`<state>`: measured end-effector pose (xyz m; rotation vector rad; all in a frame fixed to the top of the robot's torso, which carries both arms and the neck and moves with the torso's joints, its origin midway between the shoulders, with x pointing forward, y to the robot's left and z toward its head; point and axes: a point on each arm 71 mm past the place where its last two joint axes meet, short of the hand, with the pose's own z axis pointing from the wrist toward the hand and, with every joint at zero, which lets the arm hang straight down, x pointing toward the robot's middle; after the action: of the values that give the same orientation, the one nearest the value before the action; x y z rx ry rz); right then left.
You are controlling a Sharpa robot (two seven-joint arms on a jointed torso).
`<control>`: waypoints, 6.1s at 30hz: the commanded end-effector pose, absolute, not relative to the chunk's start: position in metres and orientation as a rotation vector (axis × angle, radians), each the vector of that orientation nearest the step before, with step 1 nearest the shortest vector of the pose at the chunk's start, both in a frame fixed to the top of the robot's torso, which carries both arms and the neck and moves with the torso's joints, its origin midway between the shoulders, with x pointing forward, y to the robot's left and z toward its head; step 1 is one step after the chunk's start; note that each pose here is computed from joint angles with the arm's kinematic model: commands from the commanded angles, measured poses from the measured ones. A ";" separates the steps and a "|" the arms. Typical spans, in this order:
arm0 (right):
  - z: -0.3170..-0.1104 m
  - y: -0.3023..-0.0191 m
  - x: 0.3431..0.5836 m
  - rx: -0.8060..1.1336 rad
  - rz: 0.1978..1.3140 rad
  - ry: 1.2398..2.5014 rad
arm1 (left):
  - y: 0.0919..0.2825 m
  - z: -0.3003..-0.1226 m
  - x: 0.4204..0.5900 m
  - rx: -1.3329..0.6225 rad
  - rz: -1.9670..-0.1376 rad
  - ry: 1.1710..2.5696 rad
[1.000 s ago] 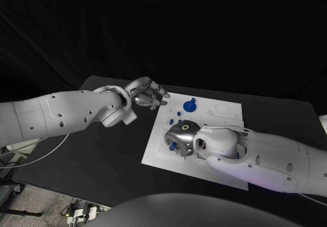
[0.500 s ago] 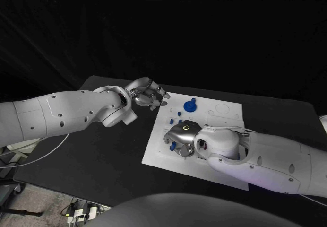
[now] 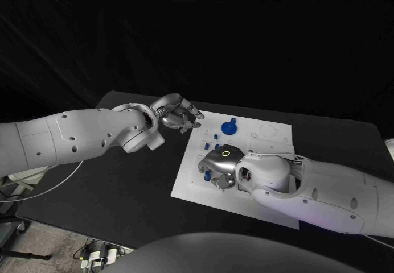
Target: Assemble the parts on the task board
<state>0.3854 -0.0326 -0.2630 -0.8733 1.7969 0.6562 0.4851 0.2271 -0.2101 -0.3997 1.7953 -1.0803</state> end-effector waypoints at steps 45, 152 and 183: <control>-0.212 -0.225 0.440 -0.009 0.232 2.400 | 0.220 -0.209 0.484 -0.383 -1.115 1.766; -0.272 -0.203 0.446 -0.048 0.086 2.623 | 0.218 -0.215 0.485 -0.405 -1.080 1.834; -0.264 -0.208 0.446 0.182 0.232 2.601 | 0.220 -0.216 0.486 -0.409 -1.068 1.840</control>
<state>0.4462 -0.2105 -0.2656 0.1272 2.5997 0.1782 0.4860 0.2219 -0.2156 -0.4139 1.8293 -1.0585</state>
